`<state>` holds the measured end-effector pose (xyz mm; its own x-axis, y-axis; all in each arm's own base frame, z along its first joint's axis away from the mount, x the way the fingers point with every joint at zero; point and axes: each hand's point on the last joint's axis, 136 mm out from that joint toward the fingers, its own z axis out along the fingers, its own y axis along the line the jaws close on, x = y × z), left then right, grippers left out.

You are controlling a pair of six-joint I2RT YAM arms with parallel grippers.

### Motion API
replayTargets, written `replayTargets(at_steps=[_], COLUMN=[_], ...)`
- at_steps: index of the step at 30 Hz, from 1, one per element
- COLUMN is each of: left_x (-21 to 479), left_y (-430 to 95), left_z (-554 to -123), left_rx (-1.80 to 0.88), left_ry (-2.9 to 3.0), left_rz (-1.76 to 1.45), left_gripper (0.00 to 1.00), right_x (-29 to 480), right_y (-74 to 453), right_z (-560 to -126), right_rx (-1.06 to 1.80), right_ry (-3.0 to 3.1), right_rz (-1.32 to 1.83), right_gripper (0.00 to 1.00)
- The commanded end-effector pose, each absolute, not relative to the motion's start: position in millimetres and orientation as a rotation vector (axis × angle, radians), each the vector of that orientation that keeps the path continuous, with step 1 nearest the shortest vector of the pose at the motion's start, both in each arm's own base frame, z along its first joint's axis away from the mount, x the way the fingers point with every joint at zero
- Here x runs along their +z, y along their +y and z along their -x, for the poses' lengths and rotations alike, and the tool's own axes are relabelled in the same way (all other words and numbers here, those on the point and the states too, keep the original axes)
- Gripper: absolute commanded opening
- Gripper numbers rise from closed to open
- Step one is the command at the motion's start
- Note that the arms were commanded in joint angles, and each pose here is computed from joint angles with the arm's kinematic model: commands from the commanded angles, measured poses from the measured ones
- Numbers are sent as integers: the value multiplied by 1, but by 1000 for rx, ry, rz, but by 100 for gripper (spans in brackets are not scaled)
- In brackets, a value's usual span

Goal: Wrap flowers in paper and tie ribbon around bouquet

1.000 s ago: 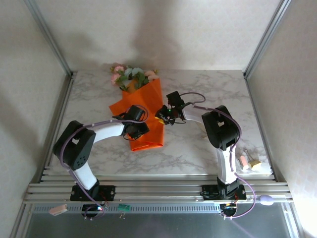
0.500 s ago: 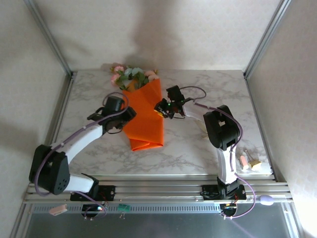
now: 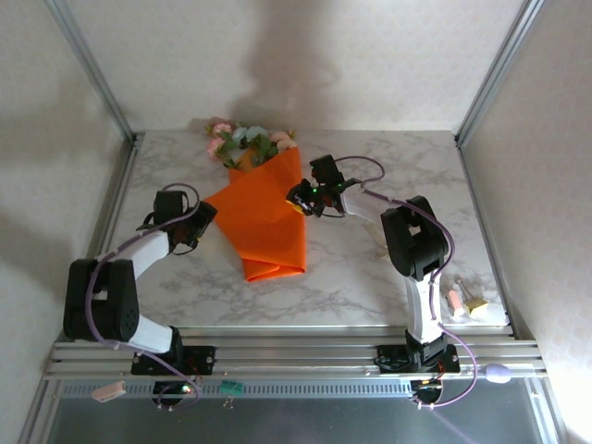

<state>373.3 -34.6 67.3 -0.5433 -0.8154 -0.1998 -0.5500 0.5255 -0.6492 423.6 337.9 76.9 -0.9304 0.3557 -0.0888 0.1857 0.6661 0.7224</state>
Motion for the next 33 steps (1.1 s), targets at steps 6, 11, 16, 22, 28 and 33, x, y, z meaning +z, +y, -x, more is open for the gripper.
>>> replayTargets(at_steps=[6, 11, 16, 22, 28, 33], left_x=[87, 75, 83, 104, 101, 85], left_y=[-59, -61, -64, -74, -39, -44], left_z=[-411, -423, -440, -459, -415, -395], left_rx=[-921, -897, -892, -865, -514, -709], left_ry=[2180, 2238, 2237, 2232, 2332, 2277], left_rz=[906, 882, 828, 726, 945, 893], left_gripper=[55, 23, 3, 0, 52, 72], right_x=[80, 84, 96, 112, 108, 95], right_y=[341, 340, 338, 329, 331, 333], right_z=[-427, -427, -431, -435, -433, -429], right_rx=[1130, 1126, 1114, 1099, 1115, 1129], right_ry=[2670, 2661, 2635, 2592, 2614, 2638], right_rz=[-429, -424, -398, -389, -390, -407], right_gripper=[31, 31, 31, 31, 32, 32])
